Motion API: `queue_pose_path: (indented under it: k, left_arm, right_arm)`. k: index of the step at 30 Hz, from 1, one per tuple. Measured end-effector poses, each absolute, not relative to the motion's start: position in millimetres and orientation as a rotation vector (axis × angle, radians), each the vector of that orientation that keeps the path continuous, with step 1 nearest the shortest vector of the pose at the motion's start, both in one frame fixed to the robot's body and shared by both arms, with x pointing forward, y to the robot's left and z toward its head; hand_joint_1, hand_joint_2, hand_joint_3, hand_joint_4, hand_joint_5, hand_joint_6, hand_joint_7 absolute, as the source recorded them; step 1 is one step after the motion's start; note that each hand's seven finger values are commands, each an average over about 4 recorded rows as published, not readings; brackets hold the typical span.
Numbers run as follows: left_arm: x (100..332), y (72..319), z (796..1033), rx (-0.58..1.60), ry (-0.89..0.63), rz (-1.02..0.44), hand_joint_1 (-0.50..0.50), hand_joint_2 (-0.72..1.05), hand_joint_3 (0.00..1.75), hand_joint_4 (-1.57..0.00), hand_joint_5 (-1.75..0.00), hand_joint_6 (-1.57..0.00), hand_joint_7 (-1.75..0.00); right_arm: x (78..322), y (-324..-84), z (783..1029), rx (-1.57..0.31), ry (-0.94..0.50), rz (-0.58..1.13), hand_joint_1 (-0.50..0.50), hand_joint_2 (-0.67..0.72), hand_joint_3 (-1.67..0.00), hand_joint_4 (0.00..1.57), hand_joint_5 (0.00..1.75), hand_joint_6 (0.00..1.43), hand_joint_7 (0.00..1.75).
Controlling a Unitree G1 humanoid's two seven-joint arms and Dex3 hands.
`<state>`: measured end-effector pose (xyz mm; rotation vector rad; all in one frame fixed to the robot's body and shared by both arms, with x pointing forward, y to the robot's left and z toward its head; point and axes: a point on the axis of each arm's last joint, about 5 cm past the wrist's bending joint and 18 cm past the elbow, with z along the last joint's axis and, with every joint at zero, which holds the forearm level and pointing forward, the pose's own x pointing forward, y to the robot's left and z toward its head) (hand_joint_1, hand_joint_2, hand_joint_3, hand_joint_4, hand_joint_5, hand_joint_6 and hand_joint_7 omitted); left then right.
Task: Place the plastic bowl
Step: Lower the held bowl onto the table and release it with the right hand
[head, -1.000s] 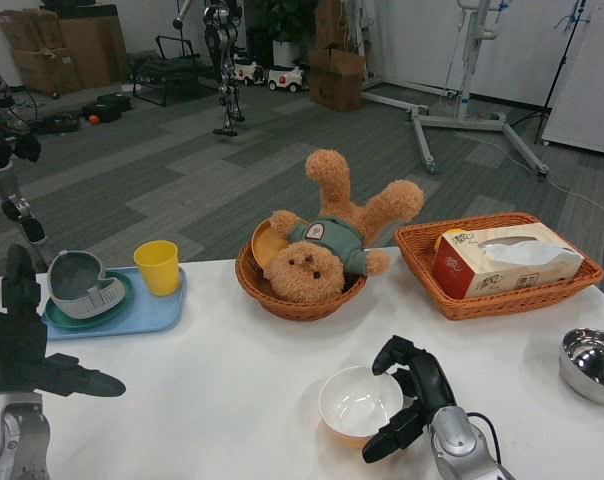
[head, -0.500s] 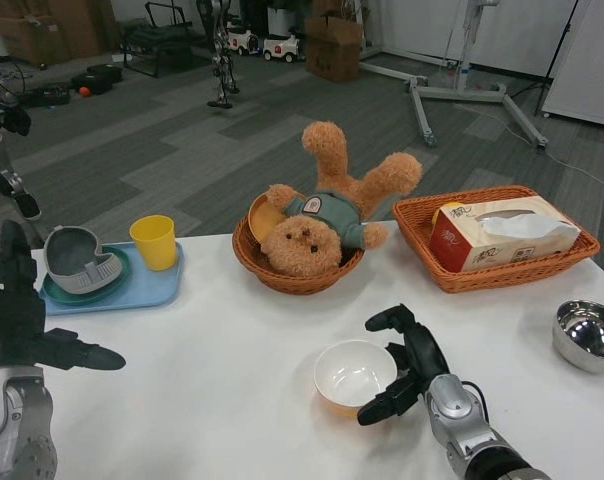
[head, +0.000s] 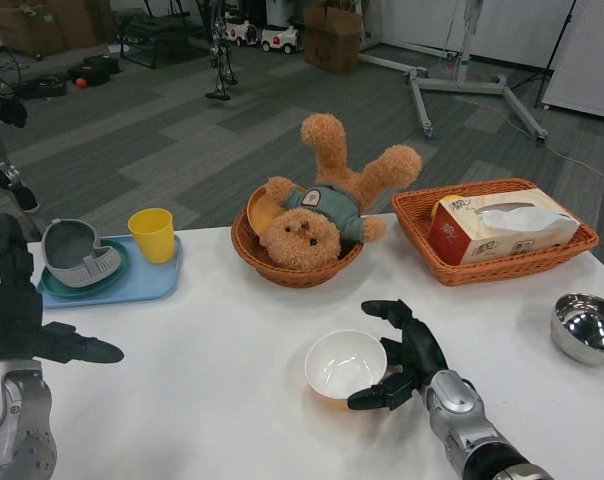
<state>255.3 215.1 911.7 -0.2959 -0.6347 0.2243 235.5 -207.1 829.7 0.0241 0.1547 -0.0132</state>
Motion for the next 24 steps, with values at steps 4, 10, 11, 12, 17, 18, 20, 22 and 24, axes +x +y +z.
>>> queue_pose_path:
  k: [4, 10, 11, 12, 17, 18, 20, 22, 24]
  left_arm:
    - [255.3, 215.1, 911.7, -0.296, -0.635, 0.224, -0.48, -0.72, 0.0, 0.0, 0.0, 0.0, 0.0]
    - [255.3, 214.7, 911.6, -0.296, -0.634, 0.222, -0.48, -0.72, 0.02, 0.0, 0.0, 0.0, 0.0]
    - [255.3, 214.7, 911.6, -0.296, -0.634, 0.222, -0.48, -0.72, 0.0, 0.0, 0.0, 0.0, 0.0]
    - [255.3, 214.6, 911.6, -0.296, -0.634, 0.222, -0.48, -0.72, 0.0, 0.0, 0.0, 0.0, 0.0]
    - [255.3, 214.6, 911.6, -0.296, -0.634, 0.221, -0.48, -0.72, 0.0, 0.0, 0.0, 0.0, 0.0]
    - [255.3, 214.6, 911.6, -0.296, -0.634, 0.221, -0.48, -0.72, 0.0, 0.0, 0.0, 0.0, 0.0]
    - [255.3, 214.6, 911.6, -0.296, -0.634, 0.221, -0.48, -0.72, 0.0, 0.0, 0.0, 0.0, 0.0]
    - [255.3, 214.6, 911.6, -0.296, -0.634, 0.221, -0.48, -0.72, 0.0, 0.0, 0.0, 0.0, 0.0]
    - [255.3, 214.6, 911.6, -0.296, -0.634, 0.221, -0.48, -0.72, 0.0, 0.0, 0.0, 0.0, 0.0]
  right_arm:
    - [235.3, -205.9, 829.5, 0.126, 0.142, -0.022, -0.25, -0.22, -0.73, 0.83, 0.78, 0.0, 0.72]
    - [235.4, -207.8, 830.9, 0.215, 0.115, -0.038, -0.43, 0.06, -0.67, 0.71, 0.75, 0.0, 0.7]
    - [235.5, -208.7, 831.4, 0.221, 0.111, -0.038, -0.44, 0.09, -0.67, 0.69, 0.73, 0.0, 0.7]
    - [235.7, -209.0, 831.9, 0.225, 0.107, -0.037, -0.45, 0.14, -0.65, 0.67, 0.7, 0.0, 0.7]
    - [237.1, -208.6, 834.6, 0.248, 0.083, -0.021, -0.46, 0.34, -0.63, 0.53, 0.44, 0.0, 0.65]
    - [237.2, -208.8, 834.8, 0.257, 0.08, -0.022, -0.46, 0.38, -0.63, 0.49, 0.36, 0.0, 0.63]
    - [237.2, -209.4, 834.9, 0.273, 0.077, -0.026, -0.46, 0.41, -0.63, 0.4, 0.27, 0.0, 0.63]
    - [237.2, -209.8, 835.0, 0.284, 0.074, -0.027, -0.46, 0.41, -0.61, 0.34, 0.22, 0.0, 0.63]
    - [237.1, -210.1, 835.0, 0.293, 0.072, -0.028, -0.46, 0.41, -0.58, 0.29, 0.19, 0.0, 0.63]
